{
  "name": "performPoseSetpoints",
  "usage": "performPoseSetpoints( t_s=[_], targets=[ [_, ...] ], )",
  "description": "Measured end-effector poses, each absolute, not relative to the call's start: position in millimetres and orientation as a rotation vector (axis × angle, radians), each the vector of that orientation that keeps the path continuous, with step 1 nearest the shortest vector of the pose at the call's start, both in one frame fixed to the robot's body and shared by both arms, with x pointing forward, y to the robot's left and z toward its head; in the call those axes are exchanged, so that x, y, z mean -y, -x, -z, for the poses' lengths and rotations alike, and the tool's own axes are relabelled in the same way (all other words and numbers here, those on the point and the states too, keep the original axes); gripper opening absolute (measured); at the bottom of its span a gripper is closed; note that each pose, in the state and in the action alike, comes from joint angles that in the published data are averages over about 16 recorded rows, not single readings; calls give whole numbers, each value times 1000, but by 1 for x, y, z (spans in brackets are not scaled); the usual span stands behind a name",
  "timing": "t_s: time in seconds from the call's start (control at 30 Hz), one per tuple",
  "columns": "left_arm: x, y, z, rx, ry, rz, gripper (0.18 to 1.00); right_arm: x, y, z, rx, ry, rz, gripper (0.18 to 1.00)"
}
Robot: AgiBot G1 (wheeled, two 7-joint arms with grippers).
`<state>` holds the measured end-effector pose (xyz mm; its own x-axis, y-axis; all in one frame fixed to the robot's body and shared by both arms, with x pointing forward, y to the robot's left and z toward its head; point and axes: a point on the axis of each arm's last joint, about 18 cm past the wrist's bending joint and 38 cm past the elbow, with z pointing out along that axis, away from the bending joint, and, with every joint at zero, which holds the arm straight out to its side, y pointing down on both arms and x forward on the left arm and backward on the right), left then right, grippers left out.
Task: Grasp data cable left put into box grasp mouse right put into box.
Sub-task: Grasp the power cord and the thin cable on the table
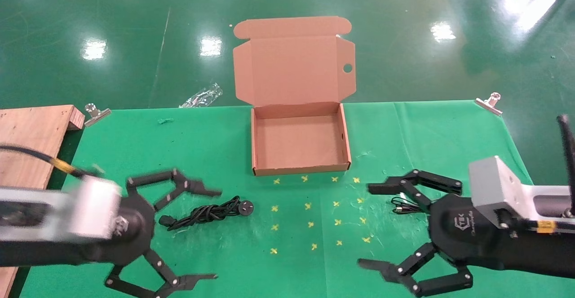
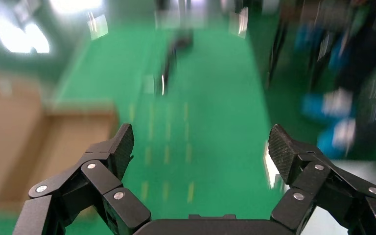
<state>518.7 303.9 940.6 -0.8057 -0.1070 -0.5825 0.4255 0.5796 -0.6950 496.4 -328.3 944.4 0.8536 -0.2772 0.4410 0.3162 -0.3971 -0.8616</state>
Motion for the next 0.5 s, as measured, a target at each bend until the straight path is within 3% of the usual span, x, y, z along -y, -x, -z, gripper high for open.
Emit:
performPoseSetpoints(
  t_s=[0.23, 0.5],
  targets=[
    [-298, -566, -907, -2357, -144, 849, 1001, 344, -502, -934, -63, 1942, 688, 1001],
    [-269, -610, -881, -2398, -33, 615, 1001, 352, -501, -935, -95, 1957, 709, 1001]
  ],
)
